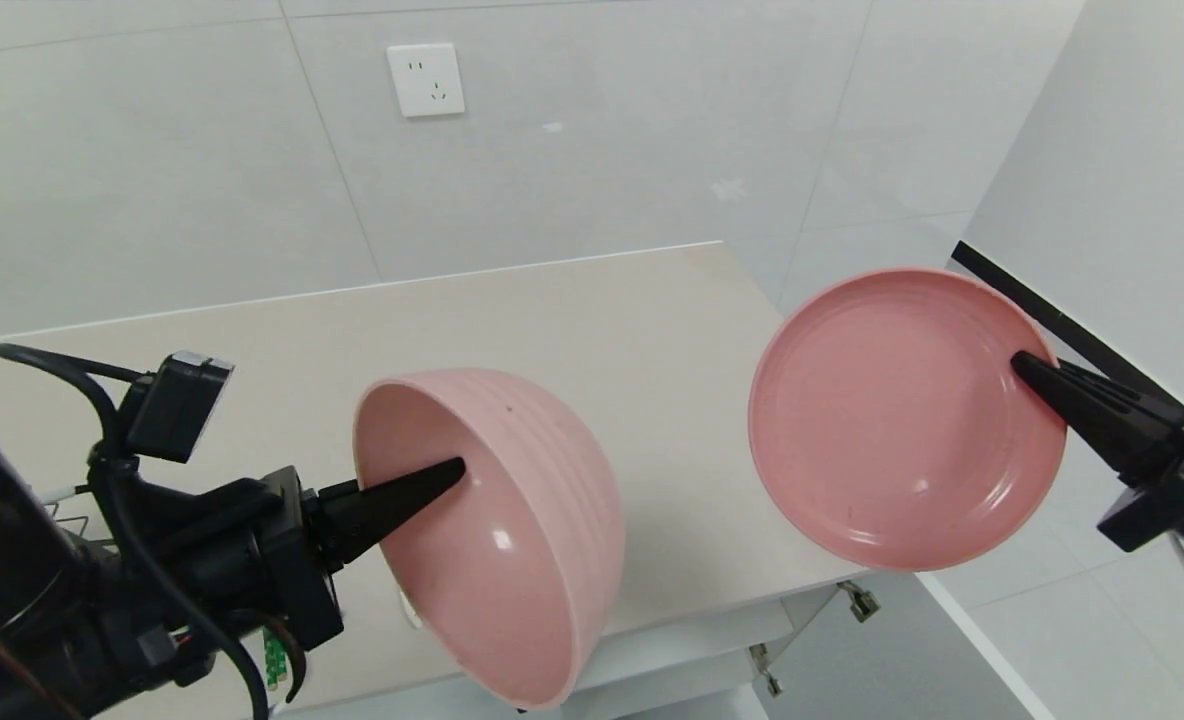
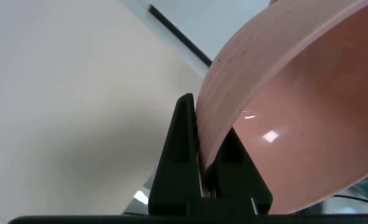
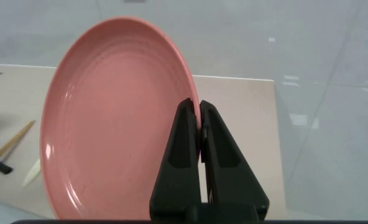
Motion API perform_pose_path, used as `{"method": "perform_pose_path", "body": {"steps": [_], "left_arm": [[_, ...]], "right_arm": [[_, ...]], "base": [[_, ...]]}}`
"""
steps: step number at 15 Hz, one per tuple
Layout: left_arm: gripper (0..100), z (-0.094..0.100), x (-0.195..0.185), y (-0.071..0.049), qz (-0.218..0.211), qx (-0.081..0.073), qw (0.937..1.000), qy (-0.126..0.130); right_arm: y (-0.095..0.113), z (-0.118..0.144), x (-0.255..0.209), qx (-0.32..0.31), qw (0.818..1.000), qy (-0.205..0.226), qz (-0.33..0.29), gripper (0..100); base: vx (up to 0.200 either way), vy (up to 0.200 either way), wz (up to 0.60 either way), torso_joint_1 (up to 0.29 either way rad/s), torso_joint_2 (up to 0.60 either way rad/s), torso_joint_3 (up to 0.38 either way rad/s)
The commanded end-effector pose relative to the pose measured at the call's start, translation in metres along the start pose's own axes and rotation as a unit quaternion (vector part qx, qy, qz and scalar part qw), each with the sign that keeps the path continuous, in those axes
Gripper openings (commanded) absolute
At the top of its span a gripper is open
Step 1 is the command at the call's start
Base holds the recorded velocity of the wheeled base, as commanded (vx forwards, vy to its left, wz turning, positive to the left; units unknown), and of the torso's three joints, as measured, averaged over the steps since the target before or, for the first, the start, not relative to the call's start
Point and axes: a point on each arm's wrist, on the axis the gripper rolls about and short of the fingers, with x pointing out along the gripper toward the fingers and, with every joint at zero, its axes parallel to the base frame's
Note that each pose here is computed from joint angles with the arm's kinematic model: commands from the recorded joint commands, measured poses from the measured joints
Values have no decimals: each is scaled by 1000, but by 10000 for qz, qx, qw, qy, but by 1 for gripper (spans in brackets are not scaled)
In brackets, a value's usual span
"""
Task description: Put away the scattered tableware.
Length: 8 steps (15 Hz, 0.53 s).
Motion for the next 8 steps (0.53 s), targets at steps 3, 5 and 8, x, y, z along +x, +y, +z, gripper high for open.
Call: {"method": "perform_pose_path", "body": {"steps": [3,5,8], "left_arm": [[0,-3,7,12,644,-849,9941,210],[0,2,13,7,897,-765,9930,-15],[0,-1,-2,-34,-152,-431,9989,-136]], "right_arm": [[12,-1,-2,215,9992,-8,348,0],[15,6,-11,610,9974,-104,374,0],[14,17,-9,591,9970,-332,375,0]], "base": [[0,0,0,0,0,0],[0,0,0,0,0,0],[0,0,0,0,0,0]]}}
